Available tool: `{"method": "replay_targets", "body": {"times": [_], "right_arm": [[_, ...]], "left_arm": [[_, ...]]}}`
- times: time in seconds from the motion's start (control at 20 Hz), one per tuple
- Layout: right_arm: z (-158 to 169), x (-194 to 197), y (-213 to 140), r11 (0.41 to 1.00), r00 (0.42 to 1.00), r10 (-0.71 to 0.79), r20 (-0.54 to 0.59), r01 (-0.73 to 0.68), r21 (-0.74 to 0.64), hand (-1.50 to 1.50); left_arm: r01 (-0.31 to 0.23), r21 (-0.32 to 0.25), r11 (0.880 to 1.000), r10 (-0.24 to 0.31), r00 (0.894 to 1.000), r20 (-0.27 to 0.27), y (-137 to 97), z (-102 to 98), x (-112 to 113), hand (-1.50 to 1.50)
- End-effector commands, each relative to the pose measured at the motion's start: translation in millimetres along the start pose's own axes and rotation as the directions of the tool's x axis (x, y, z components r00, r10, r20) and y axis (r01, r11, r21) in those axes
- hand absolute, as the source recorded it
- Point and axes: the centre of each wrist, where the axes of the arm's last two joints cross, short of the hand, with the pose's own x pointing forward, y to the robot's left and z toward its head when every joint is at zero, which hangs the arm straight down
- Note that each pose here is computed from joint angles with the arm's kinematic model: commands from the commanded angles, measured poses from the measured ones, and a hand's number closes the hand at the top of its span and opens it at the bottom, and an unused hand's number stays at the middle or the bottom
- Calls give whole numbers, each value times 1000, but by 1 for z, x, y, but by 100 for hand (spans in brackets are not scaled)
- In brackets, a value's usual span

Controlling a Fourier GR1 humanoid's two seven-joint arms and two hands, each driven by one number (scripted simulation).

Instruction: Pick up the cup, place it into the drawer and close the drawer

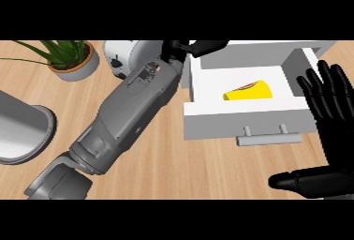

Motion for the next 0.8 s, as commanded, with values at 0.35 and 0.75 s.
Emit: {"method": "replay_targets", "body": {"times": [0.35, 0.75], "right_arm": [[-12, -1, -3, 999, 1000, -7, 7, 6, 38, -150], [-11, 10, 2, 997, 999, -38, 34, 36, 64, -150]], "left_arm": [[130, -41, 991, -131, 990, -41, -10, -2, -9, 150], [236, -46, 971, -239, 967, -85, -8, 11, -31, -150]]}}
